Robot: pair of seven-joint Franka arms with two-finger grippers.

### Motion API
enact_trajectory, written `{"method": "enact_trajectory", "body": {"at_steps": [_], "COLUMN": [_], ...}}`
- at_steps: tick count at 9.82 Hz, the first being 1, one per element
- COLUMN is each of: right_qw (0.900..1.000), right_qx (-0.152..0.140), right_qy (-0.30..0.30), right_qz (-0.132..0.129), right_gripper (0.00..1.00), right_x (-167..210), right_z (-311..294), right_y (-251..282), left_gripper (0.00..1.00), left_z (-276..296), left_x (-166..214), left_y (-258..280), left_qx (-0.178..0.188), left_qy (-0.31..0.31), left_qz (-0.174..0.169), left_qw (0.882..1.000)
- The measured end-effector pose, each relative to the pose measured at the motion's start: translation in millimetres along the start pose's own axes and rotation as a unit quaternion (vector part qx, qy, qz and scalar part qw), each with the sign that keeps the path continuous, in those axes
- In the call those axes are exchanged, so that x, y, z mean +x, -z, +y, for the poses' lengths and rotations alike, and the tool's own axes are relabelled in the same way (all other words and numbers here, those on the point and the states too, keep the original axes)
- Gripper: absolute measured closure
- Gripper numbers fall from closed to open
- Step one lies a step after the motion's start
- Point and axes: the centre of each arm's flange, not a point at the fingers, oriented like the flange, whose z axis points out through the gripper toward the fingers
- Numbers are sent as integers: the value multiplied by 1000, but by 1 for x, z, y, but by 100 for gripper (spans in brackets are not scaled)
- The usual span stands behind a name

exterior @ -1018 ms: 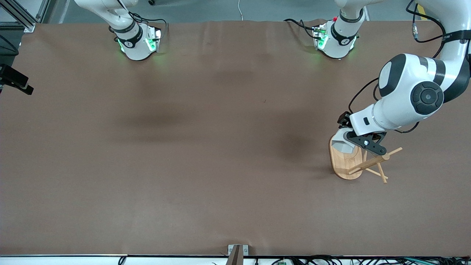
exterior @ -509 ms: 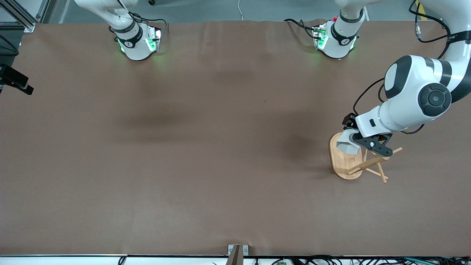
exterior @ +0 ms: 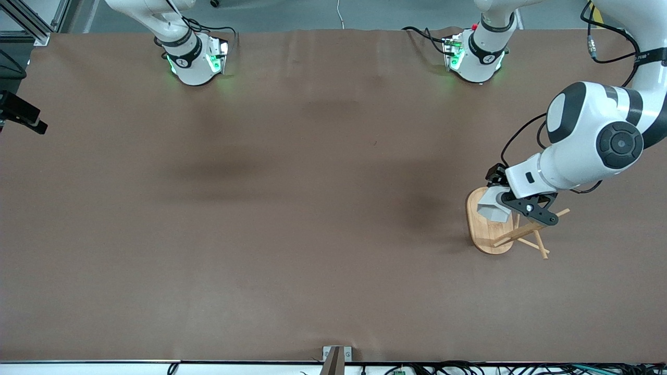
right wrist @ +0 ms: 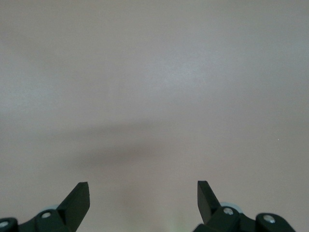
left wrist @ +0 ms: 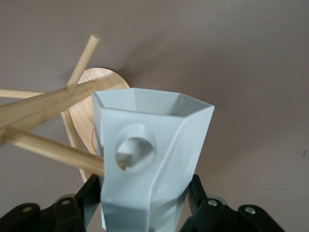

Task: Hang cup on rack
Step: 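Lower the cup with the left gripper, threading its handle onto a peg, then open the left gripper and withdraw it from the hung cup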

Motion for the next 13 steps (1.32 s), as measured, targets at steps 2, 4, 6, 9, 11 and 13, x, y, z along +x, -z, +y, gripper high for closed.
{"method": "enact_trajectory", "body": {"at_steps": [2,4,6,9,11,13], "right_qw": [1000,1000,1000,1000,1000,1000], "right_qx": [0,0,0,0,0,0], "right_qy": [0,0,0,-1,-1,-2], "right_qz": [0,0,0,0,-1,-1], "right_gripper": [1,1,1,1,1,1], "right_x": [0,0,0,0,0,0], "right_z": [0,0,0,0,0,1], "right_y": [0,0,0,0,0,0], "left_gripper": [23,23,23,23,23,21], "left_z": [-10,-16,-25,-35,-42,-51], "left_x": [3,5,4,6,4,4], "left_y": [-2,-5,-9,-5,-9,-13], "left_qx": [3,1,0,-1,-4,-9], "left_qy": [2,4,-6,-13,-14,-10], "left_qz": [0,-1,-2,4,2,1], "left_qw": [1000,1000,1000,1000,1000,1000]}}
